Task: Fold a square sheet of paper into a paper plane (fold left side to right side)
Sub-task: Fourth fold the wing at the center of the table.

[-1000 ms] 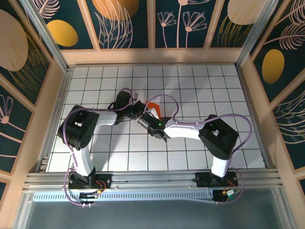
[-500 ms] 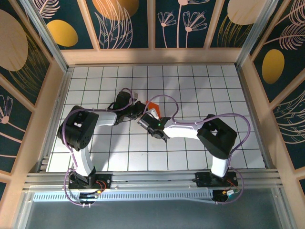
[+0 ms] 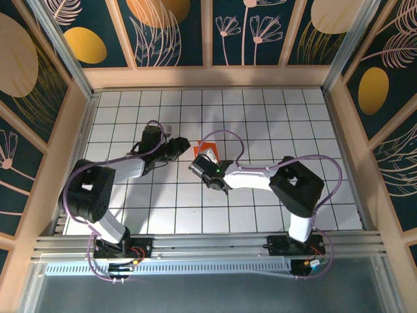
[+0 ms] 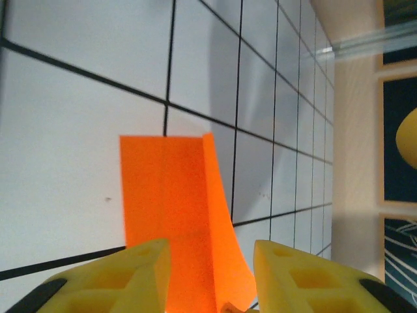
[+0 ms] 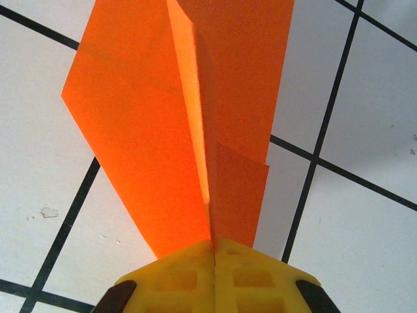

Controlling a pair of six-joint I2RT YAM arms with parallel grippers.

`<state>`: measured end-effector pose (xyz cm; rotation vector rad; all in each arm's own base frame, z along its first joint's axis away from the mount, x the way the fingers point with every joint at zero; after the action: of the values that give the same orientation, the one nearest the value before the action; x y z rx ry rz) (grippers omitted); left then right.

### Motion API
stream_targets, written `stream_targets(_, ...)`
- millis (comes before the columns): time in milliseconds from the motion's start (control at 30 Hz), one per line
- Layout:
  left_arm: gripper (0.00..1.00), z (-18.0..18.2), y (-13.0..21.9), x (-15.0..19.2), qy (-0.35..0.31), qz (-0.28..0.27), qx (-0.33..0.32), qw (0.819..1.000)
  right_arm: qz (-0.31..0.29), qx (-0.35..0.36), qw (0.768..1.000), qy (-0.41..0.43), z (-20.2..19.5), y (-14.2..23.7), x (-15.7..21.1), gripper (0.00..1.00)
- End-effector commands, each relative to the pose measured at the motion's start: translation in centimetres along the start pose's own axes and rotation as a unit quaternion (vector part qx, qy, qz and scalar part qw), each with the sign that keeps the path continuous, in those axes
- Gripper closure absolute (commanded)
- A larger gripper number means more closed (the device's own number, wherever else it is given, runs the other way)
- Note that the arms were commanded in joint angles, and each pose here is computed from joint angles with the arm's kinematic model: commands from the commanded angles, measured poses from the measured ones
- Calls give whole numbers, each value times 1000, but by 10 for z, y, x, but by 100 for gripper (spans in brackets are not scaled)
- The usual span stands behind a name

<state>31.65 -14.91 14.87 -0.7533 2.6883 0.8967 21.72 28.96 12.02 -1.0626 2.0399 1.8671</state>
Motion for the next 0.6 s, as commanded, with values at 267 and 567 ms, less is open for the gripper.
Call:
stream_targets(267,57,19,42,-1,-6,-33,-40,999,15,-78,997,-15,-9,-2,1,100)
stream_targets(567,57,23,36,7,-18,7,-14,1000,40,-207,975,-71,-33,-1,-7,100)
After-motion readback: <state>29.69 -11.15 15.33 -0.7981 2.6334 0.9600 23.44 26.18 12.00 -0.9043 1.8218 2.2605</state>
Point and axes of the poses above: each hand's point on the last joint's axis, 136 mm out from that joint toward the fingers, its own y axis back along the fingers, its own z axis along the line the jaws close on, x = y × z, the point moved 10 cm from there along y, back along the fingers, and after that the axes turned 6 degrees about -y, right-handed, at the moved point
